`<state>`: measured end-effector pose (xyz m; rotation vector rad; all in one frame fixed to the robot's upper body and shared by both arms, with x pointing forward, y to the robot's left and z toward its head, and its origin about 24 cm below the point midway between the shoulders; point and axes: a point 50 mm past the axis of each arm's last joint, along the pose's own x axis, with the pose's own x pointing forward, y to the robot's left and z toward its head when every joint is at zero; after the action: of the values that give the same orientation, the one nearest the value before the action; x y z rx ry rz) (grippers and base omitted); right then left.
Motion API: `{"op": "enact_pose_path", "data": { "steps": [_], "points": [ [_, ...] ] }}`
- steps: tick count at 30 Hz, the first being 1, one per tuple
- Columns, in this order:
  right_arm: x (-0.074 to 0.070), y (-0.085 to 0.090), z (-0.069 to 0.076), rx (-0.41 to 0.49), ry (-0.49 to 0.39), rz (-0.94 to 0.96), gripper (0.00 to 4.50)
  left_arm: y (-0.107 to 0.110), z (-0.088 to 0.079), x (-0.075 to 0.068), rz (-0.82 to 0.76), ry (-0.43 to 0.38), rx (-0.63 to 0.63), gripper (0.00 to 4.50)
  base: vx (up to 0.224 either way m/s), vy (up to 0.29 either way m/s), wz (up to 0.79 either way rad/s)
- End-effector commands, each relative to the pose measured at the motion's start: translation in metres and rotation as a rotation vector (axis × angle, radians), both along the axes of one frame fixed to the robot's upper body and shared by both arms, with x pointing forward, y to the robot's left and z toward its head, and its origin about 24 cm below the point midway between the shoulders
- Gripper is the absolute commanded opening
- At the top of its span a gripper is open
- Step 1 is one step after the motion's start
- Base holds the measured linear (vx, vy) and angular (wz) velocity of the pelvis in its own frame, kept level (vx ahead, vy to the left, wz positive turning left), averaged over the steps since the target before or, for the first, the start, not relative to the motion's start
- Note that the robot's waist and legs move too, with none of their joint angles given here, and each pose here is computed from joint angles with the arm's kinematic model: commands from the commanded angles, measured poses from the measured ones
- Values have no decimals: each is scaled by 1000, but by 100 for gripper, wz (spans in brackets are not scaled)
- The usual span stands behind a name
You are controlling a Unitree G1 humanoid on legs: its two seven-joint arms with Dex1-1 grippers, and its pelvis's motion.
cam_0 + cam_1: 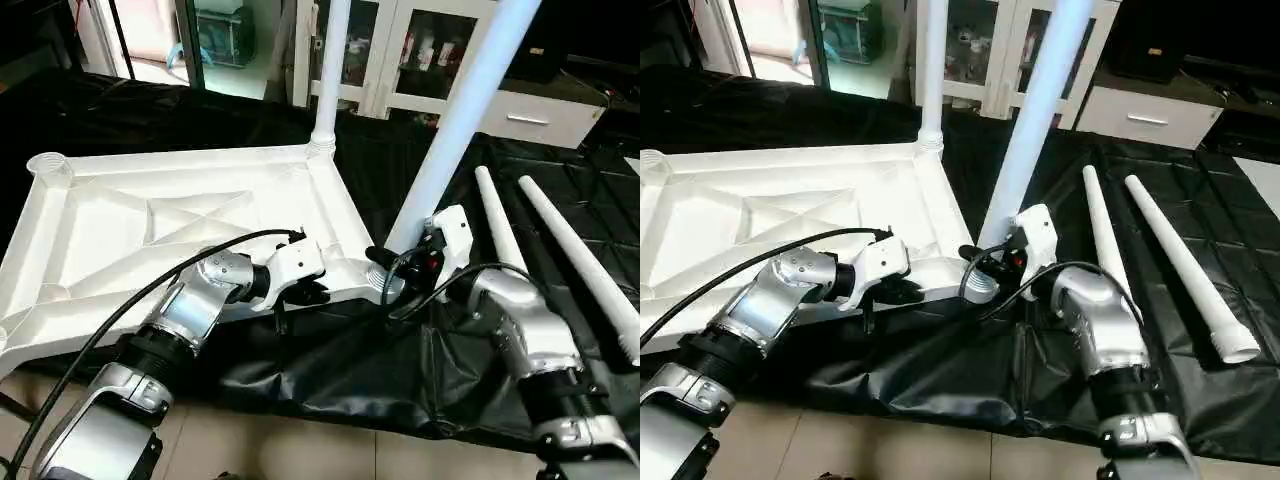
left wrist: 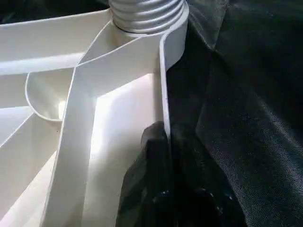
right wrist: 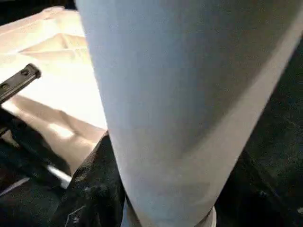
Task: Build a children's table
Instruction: Insert table leg to table base
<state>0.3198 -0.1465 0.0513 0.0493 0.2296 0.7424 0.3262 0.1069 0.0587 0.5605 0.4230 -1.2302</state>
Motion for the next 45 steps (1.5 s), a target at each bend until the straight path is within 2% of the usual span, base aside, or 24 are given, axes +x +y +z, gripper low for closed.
{"op": "enact_pose_path", "data": {
  "steps": [1, 4, 9, 10, 13, 14, 15, 18, 24, 27, 34, 42, 45],
  "points": [
    [-17, -4, -47, -66, 200, -89, 188, -5, -9, -4, 27, 27, -21, 0, 0, 0, 0],
    [-11, -8, -51, -81, 173, -270, 188, -12, -2, 0, 64, 15, -49, 0, 0, 0, 0],
    [-5, -9, -52, -63, 183, -390, 188, -24, 7, 4, 84, 11, -67, 0, 0, 0, 0],
    [1, -7, -53, -57, 199, -488, 188, -40, 18, 9, 120, -14, -92, 0, 0, 0, 0],
    [9, -5, -53, -72, 214, -610, 188, -61, 32, 16, 173, -60, -112, 0, 0, 0, 0],
    [10, -5, -53, -75, 211, -622, 188, -64, 33, 17, 179, -62, -117, 0, 0, 0, 0],
    [15, -2, -49, -102, 183, -665, 188, -76, 43, 19, 209, -76, -142, 0, 0, 0, 0],
    [21, 5, -45, -126, 153, -691, 188, -86, 52, 21, 238, -98, -154, 0, 0, 0, 0],
    [25, 13, -41, -120, 127, -663, 188, -86, 51, 21, 242, -105, -150, 0, 0, 0, 0],
    [27, 16, -37, -87, 99, -643, 187, -82, 48, 20, 255, -99, -143, 0, 0, 0, 0],
    [30, 13, -33, -47, 72, -639, 187, -75, 44, 19, 274, -93, -136, 0, 0, 0, 0],
    [31, 12, -28, -77, 5, -574, 187, -66, 40, 18, 284, -88, -126, 0, 0, 0, 0],
    [31, 11, -26, -55, -5, -559, 187, -66, 40, 18, 285, -87, -125, 0, 0, 0, 0]
  ]
}}
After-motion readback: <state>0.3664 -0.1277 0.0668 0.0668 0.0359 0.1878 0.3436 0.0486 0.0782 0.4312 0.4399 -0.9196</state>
